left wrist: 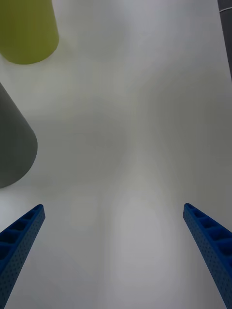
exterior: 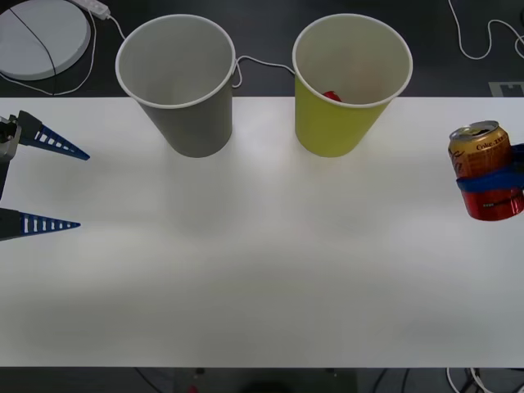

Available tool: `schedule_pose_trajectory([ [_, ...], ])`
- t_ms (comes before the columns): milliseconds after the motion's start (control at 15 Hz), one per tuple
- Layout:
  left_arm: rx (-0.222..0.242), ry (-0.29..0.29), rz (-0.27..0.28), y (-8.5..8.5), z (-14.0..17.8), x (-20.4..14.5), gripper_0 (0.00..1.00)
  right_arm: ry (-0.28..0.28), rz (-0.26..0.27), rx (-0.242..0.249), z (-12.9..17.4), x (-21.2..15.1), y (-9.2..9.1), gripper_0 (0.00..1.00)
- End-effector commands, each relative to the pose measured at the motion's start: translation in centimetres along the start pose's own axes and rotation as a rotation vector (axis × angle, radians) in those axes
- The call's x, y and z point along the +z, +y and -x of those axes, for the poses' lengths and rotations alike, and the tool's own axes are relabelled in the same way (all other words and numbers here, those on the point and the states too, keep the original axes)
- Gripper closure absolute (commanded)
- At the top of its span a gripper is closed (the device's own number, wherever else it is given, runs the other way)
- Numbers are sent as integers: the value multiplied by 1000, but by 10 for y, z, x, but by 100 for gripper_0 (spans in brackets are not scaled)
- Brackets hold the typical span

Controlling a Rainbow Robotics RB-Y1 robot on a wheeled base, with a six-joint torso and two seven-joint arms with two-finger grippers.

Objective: Put the can into the green bin and the plastic bottle into the gray bin

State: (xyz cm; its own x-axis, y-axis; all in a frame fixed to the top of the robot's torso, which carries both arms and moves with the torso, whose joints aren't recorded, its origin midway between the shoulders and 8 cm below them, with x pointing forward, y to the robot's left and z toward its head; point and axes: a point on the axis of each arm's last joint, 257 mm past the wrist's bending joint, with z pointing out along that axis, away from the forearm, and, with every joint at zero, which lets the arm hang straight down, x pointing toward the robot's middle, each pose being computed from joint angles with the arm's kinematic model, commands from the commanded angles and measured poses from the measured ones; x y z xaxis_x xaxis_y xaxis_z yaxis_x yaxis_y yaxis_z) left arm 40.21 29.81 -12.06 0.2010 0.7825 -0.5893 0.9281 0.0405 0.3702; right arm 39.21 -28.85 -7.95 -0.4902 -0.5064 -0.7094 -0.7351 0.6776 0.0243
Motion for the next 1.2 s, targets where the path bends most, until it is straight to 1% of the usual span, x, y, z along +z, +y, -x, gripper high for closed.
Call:
schedule_pose_trajectory([
  [67, 0, 0, 0, 0, 0, 0, 0, 22, -3, -22, 34, -5, 2, 100],
  [200, 0, 0, 0, 0, 0, 0, 0, 39, 1, -49, 57, -8, -2, 100],
  [267, 0, 0, 0, 0, 0, 0, 0, 51, 2, -60, 69, -9, -7, 100],
  [400, 0, 0, 0, 0, 0, 0, 0, 51, -12, -68, 95, -6, -19, 100],
  [600, 0, 0, 0, 0, 0, 0, 0, 87, -60, -94, 127, 8, -36, 100],
  [800, 0, 0, 0, 0, 0, 0, 0, 90, -93, -92, 156, 24, -49, 100],
  [1000, 0, 0, 0, 0, 0, 0, 0, 78, -111, -95, 180, 39, -56, 100],
  [1200, 0, 0, 0, 0, 0, 0, 0, 93, -130, -106, 199, 57, -58, 100],
])
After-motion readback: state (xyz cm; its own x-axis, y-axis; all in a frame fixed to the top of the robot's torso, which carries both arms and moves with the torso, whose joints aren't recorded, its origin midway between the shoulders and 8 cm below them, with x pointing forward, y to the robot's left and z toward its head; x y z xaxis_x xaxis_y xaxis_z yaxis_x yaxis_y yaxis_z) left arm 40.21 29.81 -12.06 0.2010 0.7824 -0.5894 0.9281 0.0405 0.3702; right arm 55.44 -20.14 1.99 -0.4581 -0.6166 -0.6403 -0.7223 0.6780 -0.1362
